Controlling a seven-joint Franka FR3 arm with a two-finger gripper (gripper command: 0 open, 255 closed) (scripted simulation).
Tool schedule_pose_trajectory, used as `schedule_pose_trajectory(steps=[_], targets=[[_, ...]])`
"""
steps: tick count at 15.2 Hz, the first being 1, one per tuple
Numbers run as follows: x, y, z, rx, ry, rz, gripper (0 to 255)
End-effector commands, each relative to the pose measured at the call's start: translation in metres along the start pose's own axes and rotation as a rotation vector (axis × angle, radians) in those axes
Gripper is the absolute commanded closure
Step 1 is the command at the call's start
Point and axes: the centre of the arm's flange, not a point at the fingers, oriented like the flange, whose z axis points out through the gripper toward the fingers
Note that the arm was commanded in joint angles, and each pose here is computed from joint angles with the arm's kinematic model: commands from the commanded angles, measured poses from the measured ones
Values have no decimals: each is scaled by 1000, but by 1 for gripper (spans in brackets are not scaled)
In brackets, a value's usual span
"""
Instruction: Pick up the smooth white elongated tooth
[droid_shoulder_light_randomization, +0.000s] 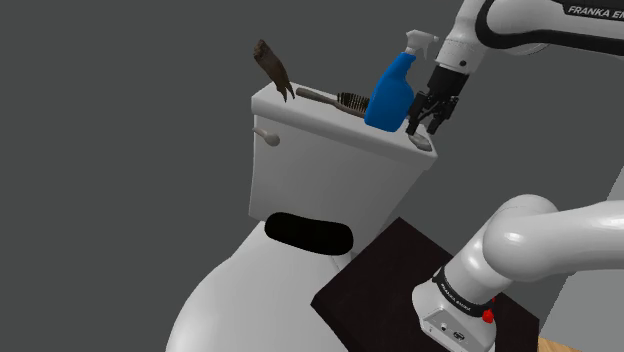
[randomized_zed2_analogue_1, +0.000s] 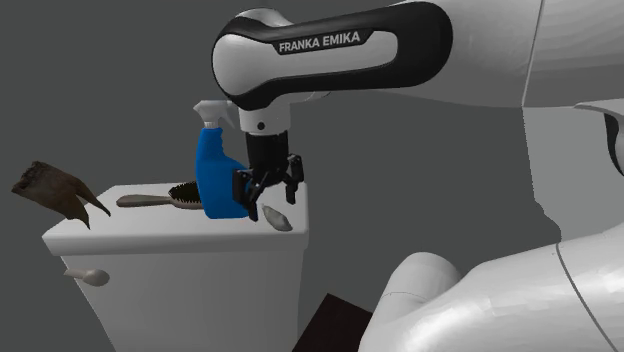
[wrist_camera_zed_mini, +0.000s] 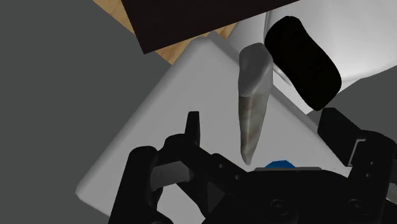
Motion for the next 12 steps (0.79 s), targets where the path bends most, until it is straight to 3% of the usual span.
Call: schedule_pose_trajectory(steps=[1, 4, 5, 12], targets=[[1, 1, 11, 0, 0, 0, 0], [1, 1, 14, 0, 0, 0, 0], [1, 1, 15, 0, 0, 0, 255], [1, 1, 15, 0, 0, 0, 255]])
